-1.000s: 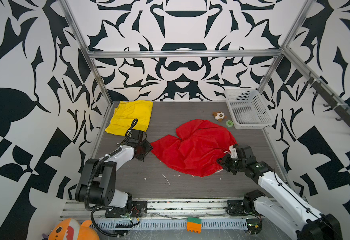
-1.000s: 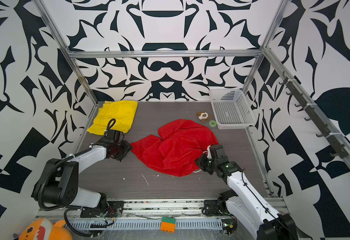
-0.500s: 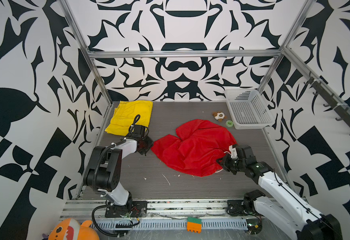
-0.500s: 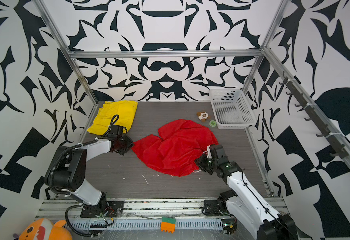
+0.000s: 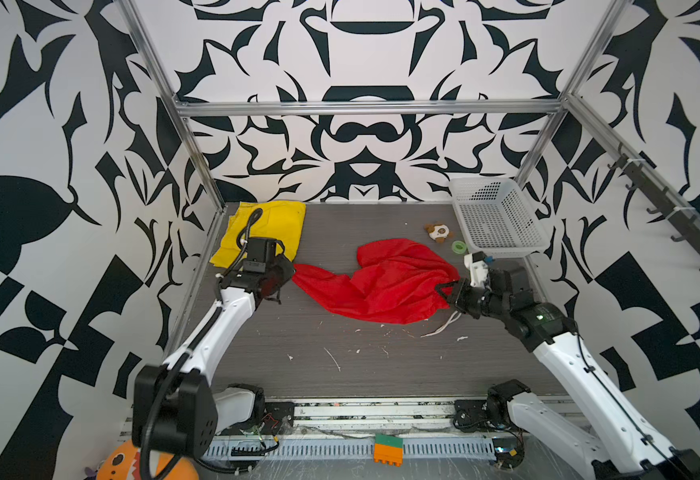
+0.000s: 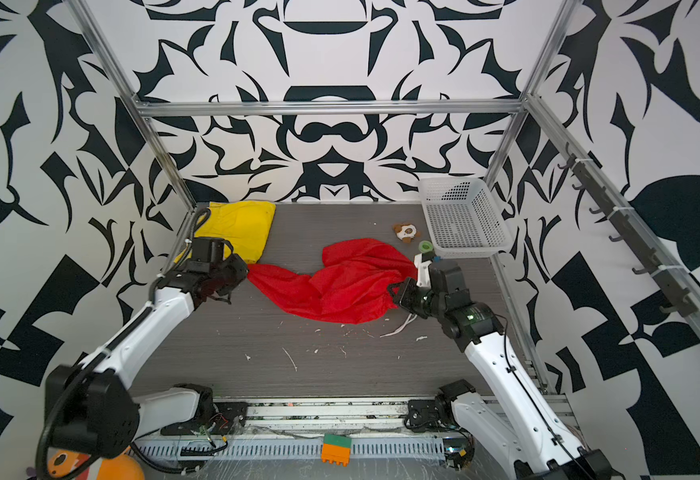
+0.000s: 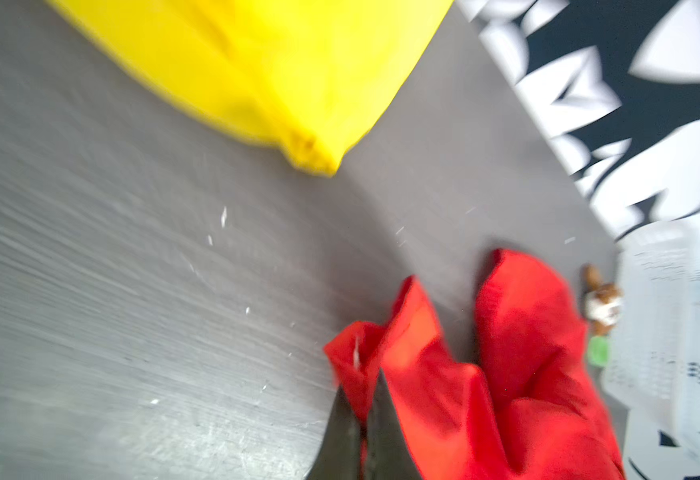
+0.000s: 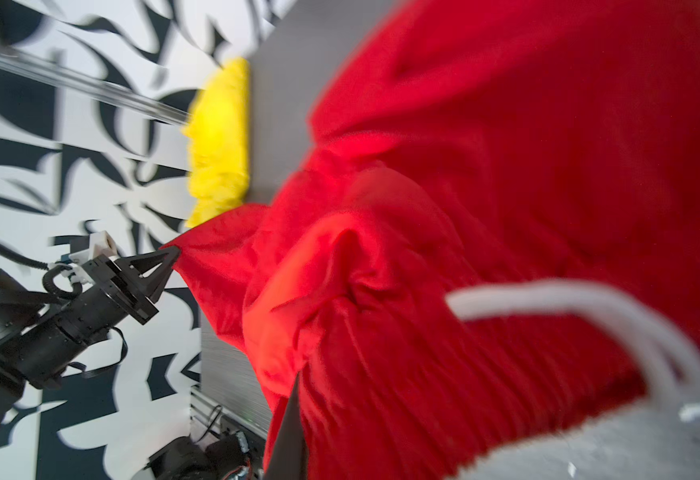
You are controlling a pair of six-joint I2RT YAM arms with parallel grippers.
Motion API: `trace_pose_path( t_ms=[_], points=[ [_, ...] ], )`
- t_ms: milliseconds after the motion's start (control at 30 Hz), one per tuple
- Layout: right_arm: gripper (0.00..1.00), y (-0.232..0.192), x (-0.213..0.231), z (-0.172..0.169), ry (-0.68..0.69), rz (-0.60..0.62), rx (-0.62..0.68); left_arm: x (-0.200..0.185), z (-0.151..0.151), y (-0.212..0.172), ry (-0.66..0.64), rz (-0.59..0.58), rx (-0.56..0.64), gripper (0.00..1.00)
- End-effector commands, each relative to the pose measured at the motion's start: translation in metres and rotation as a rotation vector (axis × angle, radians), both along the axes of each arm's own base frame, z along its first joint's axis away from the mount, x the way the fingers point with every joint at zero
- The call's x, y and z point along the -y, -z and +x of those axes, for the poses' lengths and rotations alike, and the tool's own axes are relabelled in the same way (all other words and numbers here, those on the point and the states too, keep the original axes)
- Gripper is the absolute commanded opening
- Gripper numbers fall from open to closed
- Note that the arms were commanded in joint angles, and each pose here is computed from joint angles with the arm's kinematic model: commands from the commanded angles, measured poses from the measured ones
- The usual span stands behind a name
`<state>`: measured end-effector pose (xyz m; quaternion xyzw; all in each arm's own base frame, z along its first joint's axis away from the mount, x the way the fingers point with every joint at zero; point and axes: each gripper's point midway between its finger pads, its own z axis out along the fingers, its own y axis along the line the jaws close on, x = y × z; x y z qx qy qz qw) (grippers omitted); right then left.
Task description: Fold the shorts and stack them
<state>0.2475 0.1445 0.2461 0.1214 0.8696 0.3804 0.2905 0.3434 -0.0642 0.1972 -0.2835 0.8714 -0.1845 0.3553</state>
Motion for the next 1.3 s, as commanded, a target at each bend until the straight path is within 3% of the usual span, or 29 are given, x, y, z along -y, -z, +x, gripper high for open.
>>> trace_pose_path(
  t_ms=[0, 167, 367, 500, 700, 833, 1033, 1167, 1267],
  points=[
    [0.0, -0.064, -0.001, 0.003, -0.06, -0.038, 0.177, -0.043, -0.027, -0.054, -0.084, 0.213, 0.053, 0.0],
    [0.0, -0.145, -0.006, 0.002, -0.111, -0.022, 0.339, -0.074, -0.058, -0.135, -0.133, 0.376, 0.166, 0.0],
    [0.0, -0.222, -0.014, -0.019, -0.178, 0.071, 0.516, -0.094, -0.086, -0.191, -0.183, 0.473, 0.243, 0.0],
    [0.0, -0.255, -0.021, -0.035, -0.24, 0.121, 0.586, -0.103, -0.103, -0.225, -0.205, 0.516, 0.325, 0.0],
    [0.0, -0.28, -0.037, -0.037, -0.341, 0.199, 0.588, -0.109, -0.115, -0.261, -0.202, 0.577, 0.373, 0.0],
    [0.0, -0.278, -0.043, -0.012, -0.338, 0.189, 0.572, -0.094, -0.093, -0.257, -0.132, 0.55, 0.372, 0.0],
    [0.0, -0.272, -0.06, 0.054, -0.335, 0.142, 0.538, -0.068, -0.03, -0.248, -0.042, 0.529, 0.36, 0.0],
    [0.0, -0.279, -0.07, 0.111, -0.311, 0.09, 0.557, -0.058, 0.026, -0.257, 0.0, 0.53, 0.359, 0.0],
    [0.0, -0.294, -0.078, 0.137, -0.32, 0.075, 0.591, -0.061, 0.048, -0.287, -0.013, 0.544, 0.398, 0.0]
  ],
)
